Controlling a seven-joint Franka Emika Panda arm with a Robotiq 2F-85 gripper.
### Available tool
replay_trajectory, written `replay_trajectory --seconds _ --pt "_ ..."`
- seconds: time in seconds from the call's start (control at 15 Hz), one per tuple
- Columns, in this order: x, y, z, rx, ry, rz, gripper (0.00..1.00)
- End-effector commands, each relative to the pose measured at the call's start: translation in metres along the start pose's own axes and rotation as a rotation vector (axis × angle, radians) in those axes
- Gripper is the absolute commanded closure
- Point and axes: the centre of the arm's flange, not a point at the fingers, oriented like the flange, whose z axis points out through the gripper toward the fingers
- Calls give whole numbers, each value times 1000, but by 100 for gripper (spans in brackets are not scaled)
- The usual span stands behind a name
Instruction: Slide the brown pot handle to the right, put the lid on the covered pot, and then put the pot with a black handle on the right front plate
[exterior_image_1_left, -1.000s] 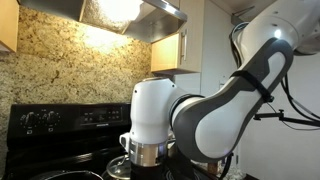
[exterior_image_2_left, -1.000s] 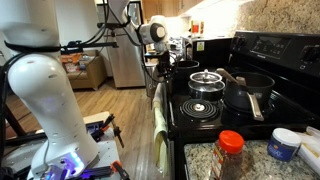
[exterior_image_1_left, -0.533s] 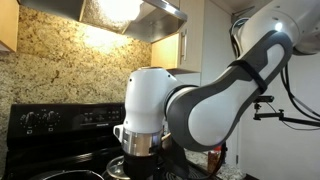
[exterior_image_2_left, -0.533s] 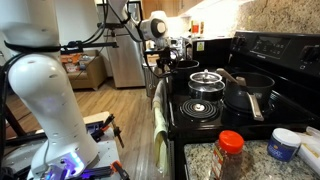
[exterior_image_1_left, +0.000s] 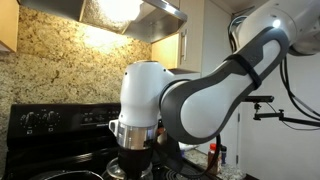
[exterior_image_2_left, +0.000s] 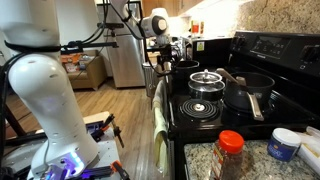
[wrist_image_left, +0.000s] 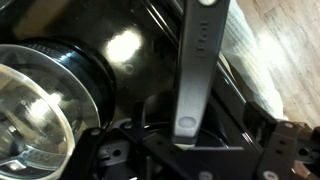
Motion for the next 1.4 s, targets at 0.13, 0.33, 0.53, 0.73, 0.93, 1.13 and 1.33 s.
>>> replay_trajectory --seconds 0.13,0.33,0.53,0.73,0.93,1.13,1.33 --pt "6 8 16 13 -20 -24 0" --pt "8 5 18 9 -16 -33 0" --pt "11 1 15 0 -15 -38 18" --pt "13 0 7 -2 -8 -38 44" --pt "15 1 6 1 -5 -37 64" --pt "15 3 3 4 -2 -33 84" --pt "14 5 21 5 -4 -29 87"
